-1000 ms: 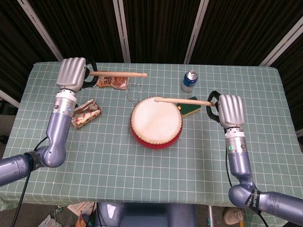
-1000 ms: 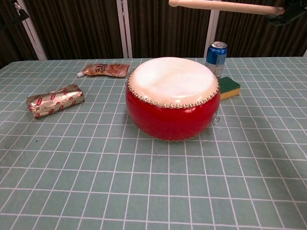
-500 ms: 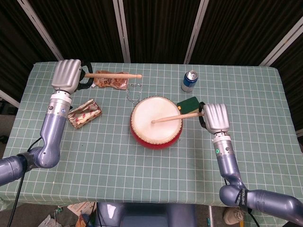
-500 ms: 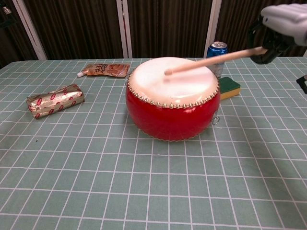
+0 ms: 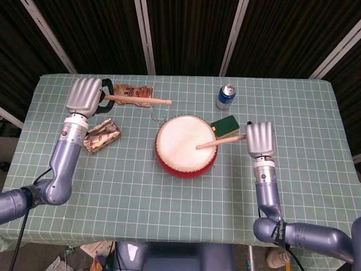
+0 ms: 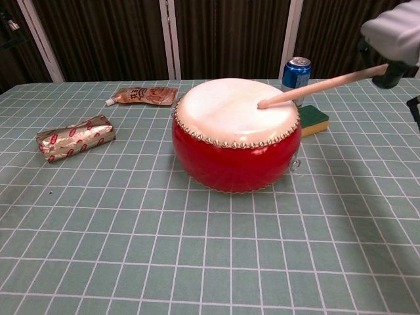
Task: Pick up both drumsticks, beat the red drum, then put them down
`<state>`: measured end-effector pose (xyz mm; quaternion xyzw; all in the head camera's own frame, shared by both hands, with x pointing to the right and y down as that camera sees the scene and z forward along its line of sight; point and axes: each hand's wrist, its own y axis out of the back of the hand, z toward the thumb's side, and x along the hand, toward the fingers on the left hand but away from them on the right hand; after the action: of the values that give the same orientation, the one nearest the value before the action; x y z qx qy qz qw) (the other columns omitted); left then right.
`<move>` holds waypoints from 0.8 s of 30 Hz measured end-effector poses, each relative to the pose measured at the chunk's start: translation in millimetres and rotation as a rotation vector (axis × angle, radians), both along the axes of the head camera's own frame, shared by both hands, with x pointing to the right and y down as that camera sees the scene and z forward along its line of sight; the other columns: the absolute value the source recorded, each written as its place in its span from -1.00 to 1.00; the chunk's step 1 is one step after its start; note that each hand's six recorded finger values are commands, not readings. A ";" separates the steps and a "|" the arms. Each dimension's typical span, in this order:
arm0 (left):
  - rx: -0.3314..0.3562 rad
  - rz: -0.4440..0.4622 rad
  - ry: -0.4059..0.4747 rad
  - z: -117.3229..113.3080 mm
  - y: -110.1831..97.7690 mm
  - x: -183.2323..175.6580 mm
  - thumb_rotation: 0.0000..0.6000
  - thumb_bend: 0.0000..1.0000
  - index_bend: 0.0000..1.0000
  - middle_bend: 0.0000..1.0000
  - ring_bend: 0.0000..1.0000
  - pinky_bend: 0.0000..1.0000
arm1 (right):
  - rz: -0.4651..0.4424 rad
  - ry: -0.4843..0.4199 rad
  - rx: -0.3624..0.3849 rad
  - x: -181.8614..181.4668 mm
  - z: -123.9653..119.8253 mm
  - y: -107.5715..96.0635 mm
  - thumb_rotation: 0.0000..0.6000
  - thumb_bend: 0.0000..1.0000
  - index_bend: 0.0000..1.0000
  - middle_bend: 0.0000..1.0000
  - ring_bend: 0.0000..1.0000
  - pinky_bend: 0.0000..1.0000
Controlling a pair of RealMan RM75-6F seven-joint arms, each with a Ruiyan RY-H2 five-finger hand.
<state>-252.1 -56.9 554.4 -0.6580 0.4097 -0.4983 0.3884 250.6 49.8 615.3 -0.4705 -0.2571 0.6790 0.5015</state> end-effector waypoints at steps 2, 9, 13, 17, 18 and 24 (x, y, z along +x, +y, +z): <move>0.000 0.009 -0.003 -0.7 1.8 3.8 1.00 0.10 0.56 1.00 1.00 1.00 | 0.054 -0.055 0.023 9.3 -13.2 -5.2 1.00 0.09 0.98 1.00 1.00 1.00; -0.016 0.055 0.009 -0.9 13.1 31.7 1.00 0.10 0.56 1.00 1.00 1.00 | 0.185 -0.177 0.086 47.2 -45.7 -9.5 1.00 0.09 0.98 1.00 1.00 1.00; -0.013 0.072 0.025 -1.4 18.0 49.4 1.00 0.10 0.56 1.00 1.00 1.00 | 0.198 -0.192 0.081 55.9 -48.9 -6.9 1.00 0.08 0.98 1.00 1.00 1.00; -0.018 0.079 0.010 1.3 20.9 61.4 1.00 0.10 0.56 1.00 1.00 1.00 | 0.206 -0.215 0.076 62.7 -49.4 -4.6 1.00 0.09 0.98 1.00 1.00 1.00; -0.023 0.079 0.003 2.9 22.1 66.0 1.00 0.10 0.56 1.00 1.00 1.00 | 0.208 -0.219 0.075 64.3 -49.6 -4.3 1.00 0.09 0.98 1.00 1.00 1.00; -0.038 0.072 0.007 10.7 26.3 88.7 1.00 0.10 0.56 1.00 1.00 1.00 | 0.218 -0.232 0.078 74.7 -50.5 -4.9 1.00 0.08 0.98 1.00 1.00 1.00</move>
<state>-163.4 -30.5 565.0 -0.6814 0.3775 -0.4895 0.3919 325.2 44.9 564.7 -0.4951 -0.3888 0.6603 0.4095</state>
